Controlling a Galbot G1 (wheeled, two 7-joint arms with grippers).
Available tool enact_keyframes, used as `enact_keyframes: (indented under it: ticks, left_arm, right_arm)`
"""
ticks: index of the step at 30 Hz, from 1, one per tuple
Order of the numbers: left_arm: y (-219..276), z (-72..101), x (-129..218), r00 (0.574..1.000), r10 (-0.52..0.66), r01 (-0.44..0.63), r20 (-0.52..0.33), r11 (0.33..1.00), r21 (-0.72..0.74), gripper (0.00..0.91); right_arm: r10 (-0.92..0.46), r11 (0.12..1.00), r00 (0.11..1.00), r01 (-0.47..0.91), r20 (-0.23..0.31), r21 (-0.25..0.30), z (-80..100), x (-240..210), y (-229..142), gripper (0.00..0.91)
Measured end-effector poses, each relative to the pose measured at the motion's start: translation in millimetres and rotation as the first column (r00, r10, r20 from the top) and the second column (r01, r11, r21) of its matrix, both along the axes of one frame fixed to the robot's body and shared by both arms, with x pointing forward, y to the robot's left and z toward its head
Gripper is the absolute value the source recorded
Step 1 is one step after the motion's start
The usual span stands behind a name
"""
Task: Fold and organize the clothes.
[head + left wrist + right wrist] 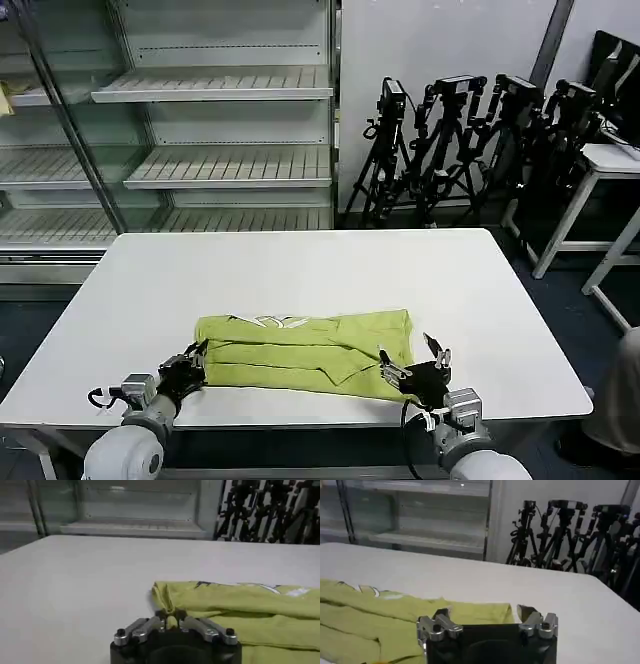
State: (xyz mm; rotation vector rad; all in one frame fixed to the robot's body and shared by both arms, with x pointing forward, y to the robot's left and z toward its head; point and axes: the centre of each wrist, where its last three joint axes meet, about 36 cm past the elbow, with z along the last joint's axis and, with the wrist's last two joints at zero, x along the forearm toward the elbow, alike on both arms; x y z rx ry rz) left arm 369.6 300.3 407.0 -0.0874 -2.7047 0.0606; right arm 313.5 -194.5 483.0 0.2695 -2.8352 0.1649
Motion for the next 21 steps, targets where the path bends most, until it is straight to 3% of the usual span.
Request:
enact_keyframes:
  ticks: [10,21]
  left_arm:
    - [14,9.3,4,0.998,-0.043,0.042,0.047,0.999,0.025,0.01]
    - [71,33.6,7,0.997,-0.038,0.026,0.061,0.982,0.187,0.01]
  right_arm:
    - [0.016,1.0,1.0,-0.015,0.02,-0.009,2.7,-2,2,0.907]
    - [0.003,1.0,0.999,-0.003,0.049,-0.008,2.5,-2,4,0.907]
